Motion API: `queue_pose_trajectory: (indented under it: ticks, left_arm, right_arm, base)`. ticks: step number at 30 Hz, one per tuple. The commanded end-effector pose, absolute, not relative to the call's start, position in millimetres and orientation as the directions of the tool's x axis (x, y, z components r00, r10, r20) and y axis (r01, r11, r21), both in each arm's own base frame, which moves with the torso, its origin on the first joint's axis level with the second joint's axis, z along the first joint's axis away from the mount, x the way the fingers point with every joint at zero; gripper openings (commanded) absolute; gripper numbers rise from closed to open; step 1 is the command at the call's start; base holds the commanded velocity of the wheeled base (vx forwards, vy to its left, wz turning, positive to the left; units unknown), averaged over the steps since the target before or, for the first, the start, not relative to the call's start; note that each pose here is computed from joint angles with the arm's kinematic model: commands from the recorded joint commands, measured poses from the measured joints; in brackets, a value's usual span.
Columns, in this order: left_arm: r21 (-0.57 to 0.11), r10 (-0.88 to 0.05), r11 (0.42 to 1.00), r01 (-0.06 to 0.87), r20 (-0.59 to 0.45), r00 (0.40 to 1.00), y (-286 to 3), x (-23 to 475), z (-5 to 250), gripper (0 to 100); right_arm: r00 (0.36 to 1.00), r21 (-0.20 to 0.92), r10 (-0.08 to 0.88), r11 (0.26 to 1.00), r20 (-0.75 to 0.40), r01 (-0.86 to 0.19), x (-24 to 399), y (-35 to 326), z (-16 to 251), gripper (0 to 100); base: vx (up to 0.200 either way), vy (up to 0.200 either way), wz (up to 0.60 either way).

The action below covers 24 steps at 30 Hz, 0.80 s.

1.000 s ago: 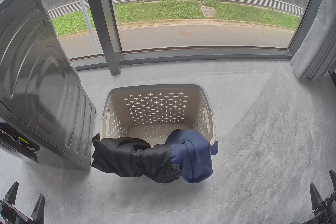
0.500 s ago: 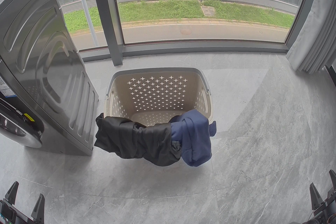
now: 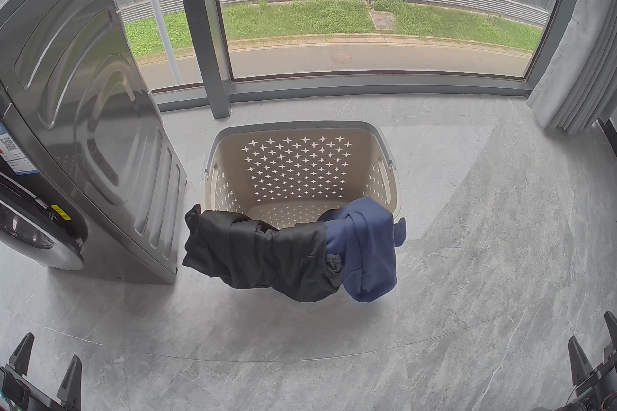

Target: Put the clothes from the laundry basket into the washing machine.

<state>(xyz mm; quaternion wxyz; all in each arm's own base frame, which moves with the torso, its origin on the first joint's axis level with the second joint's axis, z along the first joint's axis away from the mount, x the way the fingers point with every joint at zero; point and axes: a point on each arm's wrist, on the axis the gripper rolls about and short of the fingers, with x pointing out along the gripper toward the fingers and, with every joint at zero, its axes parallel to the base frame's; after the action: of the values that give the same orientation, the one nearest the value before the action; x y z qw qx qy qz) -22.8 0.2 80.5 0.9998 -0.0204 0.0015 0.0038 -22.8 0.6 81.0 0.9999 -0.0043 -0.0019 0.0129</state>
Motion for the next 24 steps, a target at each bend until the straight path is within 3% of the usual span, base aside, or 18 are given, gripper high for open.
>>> queue_pose_trajectory:
  ticks: [1,24]
  left_arm:
    - [-0.041,0.008,0.999,-0.008,-0.005,1.000,0.2,-22.7,76.1,100]
    - [-0.043,0.008,0.999,-0.008,-0.005,1.000,0.2,-22.7,76.1,100]
  right_arm:
    - [1.000,-0.009,0.028,1.000,0.003,-0.028,-22.8,0.6,75.8,100]
    - [1.000,-0.011,0.028,1.000,0.002,-0.028,-22.8,0.6,75.6,100]
  base:
    - [0.000,0.200,0.00]
    - [0.000,0.200,0.00]
